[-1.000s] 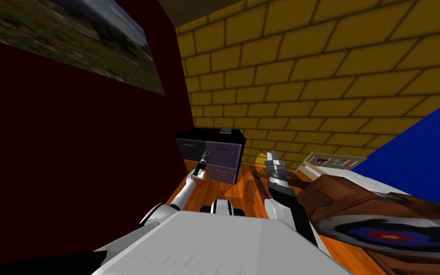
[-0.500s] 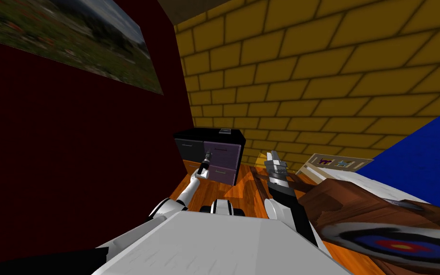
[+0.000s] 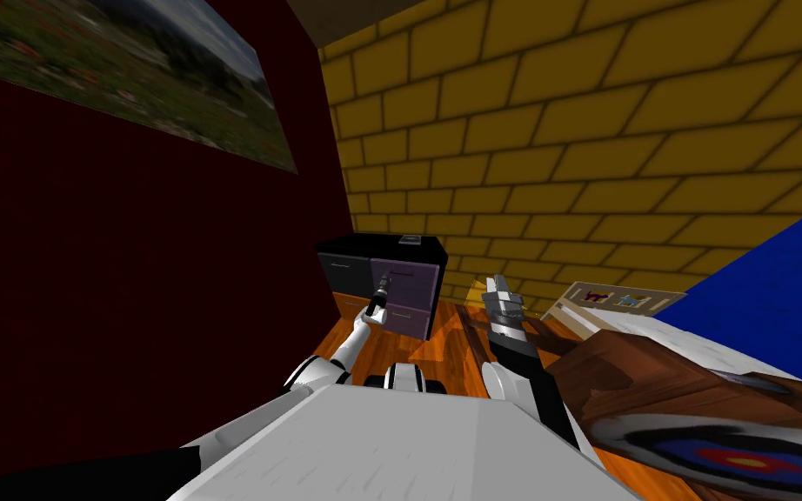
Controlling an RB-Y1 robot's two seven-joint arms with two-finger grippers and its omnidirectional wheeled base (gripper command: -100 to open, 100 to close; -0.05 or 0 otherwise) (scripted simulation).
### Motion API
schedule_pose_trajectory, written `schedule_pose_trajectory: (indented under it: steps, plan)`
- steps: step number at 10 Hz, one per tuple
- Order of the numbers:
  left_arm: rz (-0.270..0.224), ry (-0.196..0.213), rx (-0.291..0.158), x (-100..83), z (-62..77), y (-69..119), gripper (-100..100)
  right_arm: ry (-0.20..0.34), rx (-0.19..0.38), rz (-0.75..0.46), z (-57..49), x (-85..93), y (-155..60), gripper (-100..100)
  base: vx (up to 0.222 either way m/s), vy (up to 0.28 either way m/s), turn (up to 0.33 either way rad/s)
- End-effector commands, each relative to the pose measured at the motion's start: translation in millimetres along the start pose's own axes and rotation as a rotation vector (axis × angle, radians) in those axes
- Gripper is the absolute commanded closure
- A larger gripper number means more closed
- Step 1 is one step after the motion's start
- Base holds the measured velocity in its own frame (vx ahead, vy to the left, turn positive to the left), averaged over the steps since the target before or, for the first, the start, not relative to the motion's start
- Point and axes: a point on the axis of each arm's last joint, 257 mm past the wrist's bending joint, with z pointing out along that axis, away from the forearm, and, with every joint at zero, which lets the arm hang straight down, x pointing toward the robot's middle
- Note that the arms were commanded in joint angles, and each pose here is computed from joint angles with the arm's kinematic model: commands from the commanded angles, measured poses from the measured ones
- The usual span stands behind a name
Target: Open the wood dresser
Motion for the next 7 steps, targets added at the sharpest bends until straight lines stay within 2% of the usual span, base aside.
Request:
schedule_pose_trajectory:
  steps: [1,2,6,7]
  plan:
    - [0.000,0.000,-0.001,0.0,0.7,-0.3,100,0.000,0.000,0.000,0.0,0.0,0.0,0,0.006,-0.002,0.000]
    - [-0.001,0.005,0.000,2.3,2.3,-2.3,100,0.000,0.000,0.000,0.0,0.0,0.0,0,-0.105,0.014,0.038]
    - [-0.002,0.015,0.003,7.6,6.0,-6.9,100,0.000,0.000,0.000,0.2,0.1,0.1,0,-0.197,0.029,0.024]
    - [-0.002,0.013,0.003,6.8,5.2,-6.6,100,0.000,0.000,0.000,0.2,0.1,0.1,0,-0.112,0.021,0.001]
